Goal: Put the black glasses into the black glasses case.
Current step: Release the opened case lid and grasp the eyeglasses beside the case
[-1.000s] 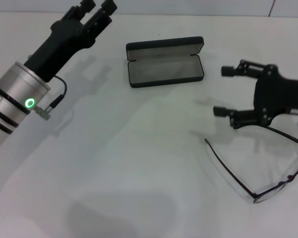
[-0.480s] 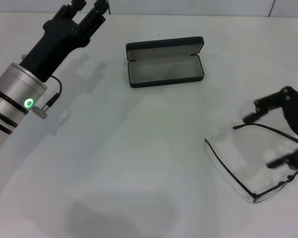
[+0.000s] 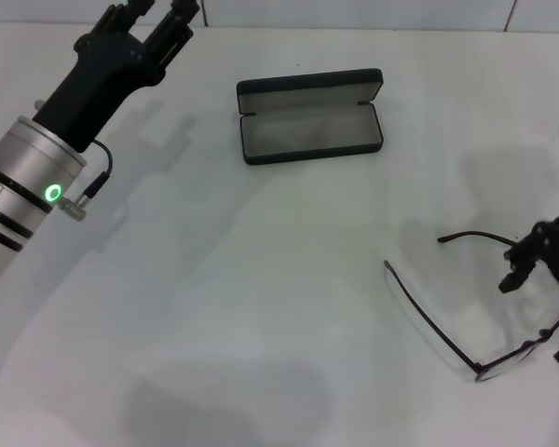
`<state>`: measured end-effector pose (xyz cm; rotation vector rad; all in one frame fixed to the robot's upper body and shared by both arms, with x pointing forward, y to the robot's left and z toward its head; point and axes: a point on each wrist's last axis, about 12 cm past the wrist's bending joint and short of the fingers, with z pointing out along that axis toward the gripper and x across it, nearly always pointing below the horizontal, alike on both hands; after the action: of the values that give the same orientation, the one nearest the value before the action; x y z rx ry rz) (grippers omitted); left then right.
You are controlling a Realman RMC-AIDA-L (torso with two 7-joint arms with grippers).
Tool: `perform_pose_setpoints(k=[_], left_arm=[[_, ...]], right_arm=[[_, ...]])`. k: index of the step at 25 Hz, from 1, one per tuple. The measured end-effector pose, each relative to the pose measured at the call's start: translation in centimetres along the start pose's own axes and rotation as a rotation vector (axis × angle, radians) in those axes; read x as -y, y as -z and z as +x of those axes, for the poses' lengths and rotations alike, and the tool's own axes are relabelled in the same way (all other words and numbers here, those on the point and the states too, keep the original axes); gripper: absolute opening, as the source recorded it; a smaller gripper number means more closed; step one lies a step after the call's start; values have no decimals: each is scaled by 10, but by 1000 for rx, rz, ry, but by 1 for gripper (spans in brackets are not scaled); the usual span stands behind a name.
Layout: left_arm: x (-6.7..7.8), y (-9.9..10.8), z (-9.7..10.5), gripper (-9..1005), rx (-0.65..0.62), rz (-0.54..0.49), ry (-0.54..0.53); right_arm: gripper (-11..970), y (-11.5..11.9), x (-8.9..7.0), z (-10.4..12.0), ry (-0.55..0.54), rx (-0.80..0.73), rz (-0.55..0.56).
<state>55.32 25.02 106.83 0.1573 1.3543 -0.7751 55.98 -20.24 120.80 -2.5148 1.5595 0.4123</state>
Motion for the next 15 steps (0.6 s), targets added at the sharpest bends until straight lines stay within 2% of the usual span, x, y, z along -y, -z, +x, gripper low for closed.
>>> perform_pose_setpoints(k=[15], left_arm=[[0,-1,3,668,-15,-16,-12]], right_arm=[[834,-41,2,-7,54,-175,-45]])
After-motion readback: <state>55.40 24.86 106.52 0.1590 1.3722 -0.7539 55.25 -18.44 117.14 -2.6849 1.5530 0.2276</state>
